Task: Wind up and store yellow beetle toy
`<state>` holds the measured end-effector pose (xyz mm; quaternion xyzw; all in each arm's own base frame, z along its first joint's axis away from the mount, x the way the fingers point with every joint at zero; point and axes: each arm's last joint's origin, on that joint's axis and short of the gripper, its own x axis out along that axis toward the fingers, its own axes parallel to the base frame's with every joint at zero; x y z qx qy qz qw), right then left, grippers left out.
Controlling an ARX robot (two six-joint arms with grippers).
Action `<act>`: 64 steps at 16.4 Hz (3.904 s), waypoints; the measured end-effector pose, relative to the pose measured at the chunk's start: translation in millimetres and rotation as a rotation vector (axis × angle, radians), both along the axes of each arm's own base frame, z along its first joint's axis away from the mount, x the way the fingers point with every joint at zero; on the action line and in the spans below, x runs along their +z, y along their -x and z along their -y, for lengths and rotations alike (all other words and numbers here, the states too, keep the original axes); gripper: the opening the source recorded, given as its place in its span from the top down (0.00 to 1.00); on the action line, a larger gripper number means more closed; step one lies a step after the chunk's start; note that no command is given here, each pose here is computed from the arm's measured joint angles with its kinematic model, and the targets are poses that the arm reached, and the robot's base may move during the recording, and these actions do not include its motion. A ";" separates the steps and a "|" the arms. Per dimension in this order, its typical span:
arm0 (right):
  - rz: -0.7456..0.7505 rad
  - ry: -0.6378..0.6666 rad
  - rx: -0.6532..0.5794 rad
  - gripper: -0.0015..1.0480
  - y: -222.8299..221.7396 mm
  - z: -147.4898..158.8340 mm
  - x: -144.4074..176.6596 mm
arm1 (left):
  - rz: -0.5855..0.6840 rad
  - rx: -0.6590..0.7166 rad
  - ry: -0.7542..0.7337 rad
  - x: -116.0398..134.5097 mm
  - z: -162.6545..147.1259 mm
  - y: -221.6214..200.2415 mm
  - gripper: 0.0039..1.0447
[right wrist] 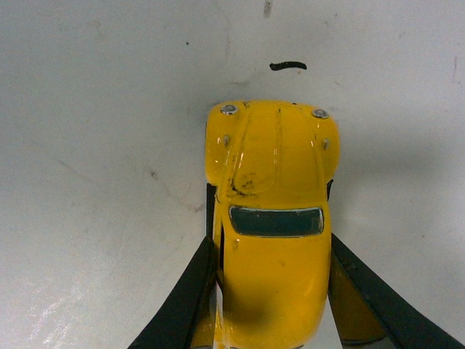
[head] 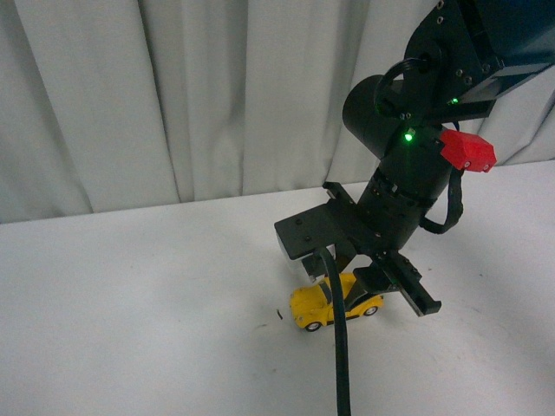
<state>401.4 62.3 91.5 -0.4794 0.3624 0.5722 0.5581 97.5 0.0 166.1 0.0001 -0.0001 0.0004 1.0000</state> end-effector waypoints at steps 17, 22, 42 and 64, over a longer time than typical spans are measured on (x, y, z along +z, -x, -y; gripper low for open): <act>-0.012 -0.062 -0.080 0.65 32.7 95.2 -4.8 | 0.001 0.000 0.000 0.1 0.0 0.0 0.06; -0.030 -0.066 -0.172 0.65 47.8 127.2 -4.9 | 0.001 0.000 0.000 0.1 0.0 0.0 0.06; -0.002 -0.051 -0.220 0.06 52.8 145.2 -7.1 | 0.001 0.000 0.000 0.1 0.0 0.0 0.06; 0.323 -0.118 -0.163 0.06 55.5 134.3 76.0 | 0.001 0.000 0.000 0.1 0.0 0.0 0.06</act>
